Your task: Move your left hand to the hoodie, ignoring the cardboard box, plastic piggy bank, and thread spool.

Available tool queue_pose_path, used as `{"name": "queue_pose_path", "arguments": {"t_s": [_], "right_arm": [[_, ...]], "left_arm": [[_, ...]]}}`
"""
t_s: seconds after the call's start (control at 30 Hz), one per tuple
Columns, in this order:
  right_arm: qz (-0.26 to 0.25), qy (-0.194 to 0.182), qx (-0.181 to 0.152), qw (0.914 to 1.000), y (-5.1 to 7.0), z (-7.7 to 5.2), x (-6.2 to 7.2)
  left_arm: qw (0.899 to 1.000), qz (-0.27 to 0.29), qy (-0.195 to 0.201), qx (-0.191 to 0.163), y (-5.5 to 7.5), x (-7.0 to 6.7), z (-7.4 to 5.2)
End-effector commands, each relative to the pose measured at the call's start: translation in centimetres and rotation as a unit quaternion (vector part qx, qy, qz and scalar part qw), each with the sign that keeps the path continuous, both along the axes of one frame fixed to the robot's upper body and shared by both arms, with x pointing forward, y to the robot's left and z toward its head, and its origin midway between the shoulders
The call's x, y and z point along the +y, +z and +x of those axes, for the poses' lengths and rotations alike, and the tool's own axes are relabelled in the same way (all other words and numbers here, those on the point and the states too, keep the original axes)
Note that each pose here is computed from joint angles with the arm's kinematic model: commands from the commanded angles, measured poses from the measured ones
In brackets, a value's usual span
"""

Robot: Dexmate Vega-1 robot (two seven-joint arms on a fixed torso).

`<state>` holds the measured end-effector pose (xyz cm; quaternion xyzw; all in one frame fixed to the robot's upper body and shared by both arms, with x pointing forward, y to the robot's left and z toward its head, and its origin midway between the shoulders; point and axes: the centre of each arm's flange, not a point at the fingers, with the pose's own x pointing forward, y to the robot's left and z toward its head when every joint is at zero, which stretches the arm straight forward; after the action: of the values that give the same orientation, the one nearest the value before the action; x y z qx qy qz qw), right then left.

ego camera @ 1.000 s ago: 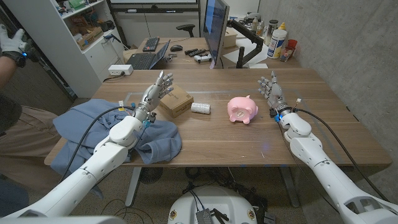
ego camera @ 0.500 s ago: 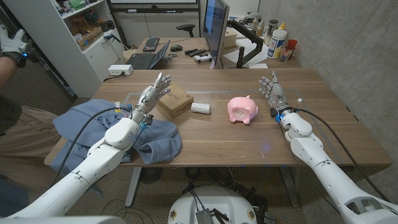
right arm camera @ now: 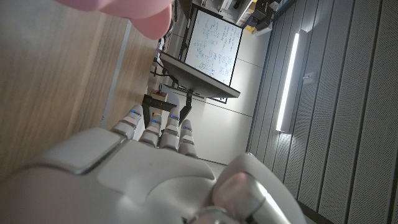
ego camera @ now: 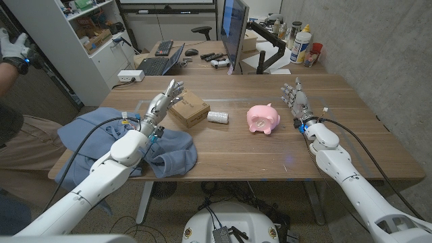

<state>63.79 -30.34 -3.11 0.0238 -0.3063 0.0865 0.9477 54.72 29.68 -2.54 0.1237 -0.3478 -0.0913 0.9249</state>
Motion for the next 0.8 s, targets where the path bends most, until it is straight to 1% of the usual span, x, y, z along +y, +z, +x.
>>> {"name": "queue_pose_path", "arguments": {"t_s": [0.03,0.27,0.37,0.43,0.5,0.8], "right_arm": [[0.003,-0.002,0.003,1.0000,-0.2,-0.1,-0.1],[0.001,-0.001,0.003,1.0000,-0.3,0.0,0.1],[0.000,-0.001,0.002,1.0000,-0.3,0.0,0.1],[0.001,-0.001,0.003,1.0000,-0.3,0.0,0.1],[0.001,0.000,0.005,1.0000,-0.4,0.1,0.1],[0.002,0.002,0.007,1.0000,-0.7,0.4,0.3]], "left_arm": [[1.000,0.001,0.009,-0.011,-0.2,0.0,-1.2],[1.000,0.004,0.020,-0.017,-0.3,0.2,-1.7],[0.999,0.011,0.034,-0.019,-0.5,0.2,-2.1],[0.999,0.005,0.032,-0.017,-0.7,0.2,-2.2],[1.000,-0.004,0.022,-0.016,-0.9,0.2,-2.3],[0.999,-0.003,0.032,-0.024,-1.0,0.6,-3.5]]}}
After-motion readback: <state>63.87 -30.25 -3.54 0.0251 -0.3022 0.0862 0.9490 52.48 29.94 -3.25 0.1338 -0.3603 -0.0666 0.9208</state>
